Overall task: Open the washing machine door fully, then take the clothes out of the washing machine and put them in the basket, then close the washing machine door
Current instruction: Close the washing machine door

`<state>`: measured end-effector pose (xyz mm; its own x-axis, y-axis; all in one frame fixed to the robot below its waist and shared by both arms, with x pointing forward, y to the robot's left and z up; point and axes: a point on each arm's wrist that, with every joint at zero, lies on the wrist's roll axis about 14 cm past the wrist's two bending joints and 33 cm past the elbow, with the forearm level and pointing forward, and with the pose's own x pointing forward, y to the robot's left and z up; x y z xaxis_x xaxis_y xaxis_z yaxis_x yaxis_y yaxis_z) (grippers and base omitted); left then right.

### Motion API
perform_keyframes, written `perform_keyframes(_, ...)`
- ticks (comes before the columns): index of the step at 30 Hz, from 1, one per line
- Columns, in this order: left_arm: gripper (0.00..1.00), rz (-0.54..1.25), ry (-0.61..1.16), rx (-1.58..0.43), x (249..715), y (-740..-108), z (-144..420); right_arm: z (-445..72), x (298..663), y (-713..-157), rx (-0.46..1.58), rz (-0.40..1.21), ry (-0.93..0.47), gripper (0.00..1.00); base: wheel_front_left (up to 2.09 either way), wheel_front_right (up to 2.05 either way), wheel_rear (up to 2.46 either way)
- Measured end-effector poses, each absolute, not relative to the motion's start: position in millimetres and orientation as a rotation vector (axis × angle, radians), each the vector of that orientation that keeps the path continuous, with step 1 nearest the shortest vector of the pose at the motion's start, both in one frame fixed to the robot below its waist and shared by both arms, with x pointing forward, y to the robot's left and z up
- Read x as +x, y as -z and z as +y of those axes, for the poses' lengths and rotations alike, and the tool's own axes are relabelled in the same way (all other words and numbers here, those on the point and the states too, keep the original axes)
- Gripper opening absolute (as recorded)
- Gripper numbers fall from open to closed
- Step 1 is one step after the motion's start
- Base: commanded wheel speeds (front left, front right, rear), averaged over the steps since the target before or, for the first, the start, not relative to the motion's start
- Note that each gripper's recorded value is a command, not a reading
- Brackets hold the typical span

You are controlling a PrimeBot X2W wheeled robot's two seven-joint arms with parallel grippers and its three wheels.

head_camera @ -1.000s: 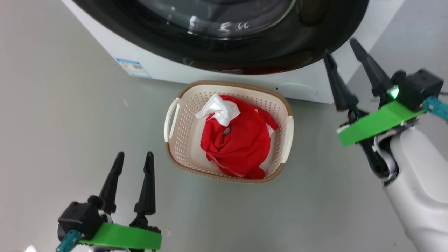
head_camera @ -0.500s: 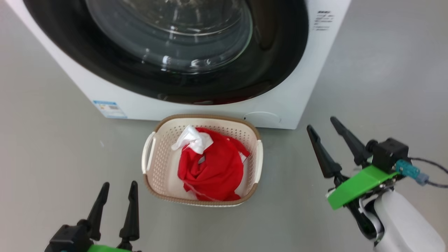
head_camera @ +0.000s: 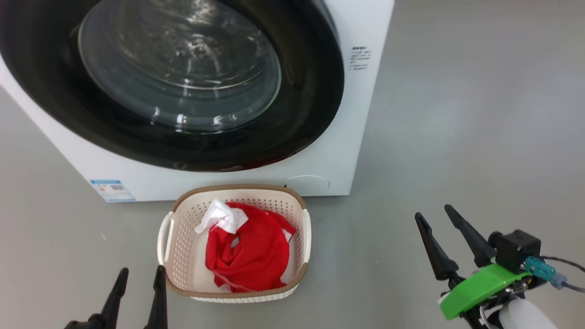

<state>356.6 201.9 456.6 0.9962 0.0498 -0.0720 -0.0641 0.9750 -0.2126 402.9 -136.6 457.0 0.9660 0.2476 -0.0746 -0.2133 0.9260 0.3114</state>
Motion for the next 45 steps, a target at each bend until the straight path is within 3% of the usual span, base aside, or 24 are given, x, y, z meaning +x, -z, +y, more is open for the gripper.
perform_keyframes(18,1.0,0.047,-0.003,-0.209,347,-464,190,-188,354,-458,0.304,0.091,-0.085,1.0,0.0,0.0,0.0)
perform_keyframes(45,1.0,0.038,-0.018,-0.198,343,-467,196,-200,347,-457,0.308,0.084,-0.043,1.0,0.0,0.0,0.0)
